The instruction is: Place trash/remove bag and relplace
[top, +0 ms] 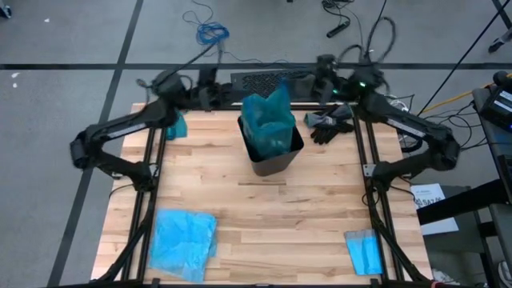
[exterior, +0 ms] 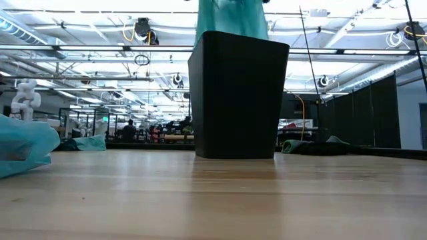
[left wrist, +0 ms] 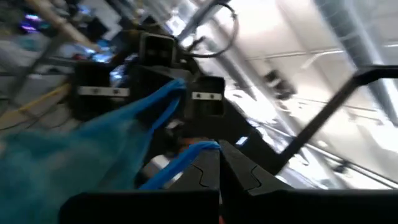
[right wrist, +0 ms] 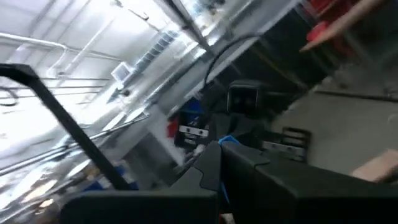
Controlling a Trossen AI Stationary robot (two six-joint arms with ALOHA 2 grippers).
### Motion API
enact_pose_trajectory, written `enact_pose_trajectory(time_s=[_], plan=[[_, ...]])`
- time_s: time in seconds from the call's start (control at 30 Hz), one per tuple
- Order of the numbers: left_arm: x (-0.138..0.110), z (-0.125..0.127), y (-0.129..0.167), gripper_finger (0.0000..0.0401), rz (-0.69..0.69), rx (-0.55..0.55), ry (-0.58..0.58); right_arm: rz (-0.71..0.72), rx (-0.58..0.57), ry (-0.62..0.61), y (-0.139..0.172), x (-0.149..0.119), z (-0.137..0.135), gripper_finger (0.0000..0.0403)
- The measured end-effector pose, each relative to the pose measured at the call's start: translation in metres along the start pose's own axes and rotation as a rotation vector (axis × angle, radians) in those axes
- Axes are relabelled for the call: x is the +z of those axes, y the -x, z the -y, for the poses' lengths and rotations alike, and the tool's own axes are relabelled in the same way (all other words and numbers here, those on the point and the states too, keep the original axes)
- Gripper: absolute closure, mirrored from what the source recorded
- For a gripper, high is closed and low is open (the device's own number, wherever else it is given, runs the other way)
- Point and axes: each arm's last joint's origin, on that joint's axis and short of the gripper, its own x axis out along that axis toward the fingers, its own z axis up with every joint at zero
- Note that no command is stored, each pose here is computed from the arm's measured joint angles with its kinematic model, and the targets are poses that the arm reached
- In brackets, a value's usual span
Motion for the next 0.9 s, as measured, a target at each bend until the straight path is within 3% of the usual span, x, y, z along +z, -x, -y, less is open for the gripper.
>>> enact_pose_trajectory(time_s=[0.1, 0.17, 0.4, 0.57, 0.73, 0.9], plan=[[0.031, 0.027, -0.016, 0.0401, 0.041, -0.166, -0.113, 0.049, 0.165, 0.071, -0.017, 0.028, -0.024, 0.0403], [0.047, 0.045, -0.02, 0.0401, 0.028, -0.216, -0.203, 0.039, 0.213, 0.123, -0.025, 0.042, -0.038, 0.0403], [0.058, 0.036, -0.029, 0.0401, -0.061, -0.103, -0.223, -0.082, 0.126, 0.131, -0.053, 0.045, -0.032, 0.0403], [0.073, 0.067, -0.018, 0.0401, -0.025, -0.177, -0.327, -0.038, 0.219, 0.215, -0.052, 0.063, -0.058, 0.0403], [0.081, 0.066, -0.013, 0.0401, -0.02, -0.164, -0.334, -0.047, 0.161, 0.22, -0.052, 0.067, -0.048, 0.0403], [0.087, 0.073, -0.016, 0.0401, -0.03, -0.197, -0.348, 0.012, 0.194, 0.249, -0.043, 0.08, -0.056, 0.0403]])
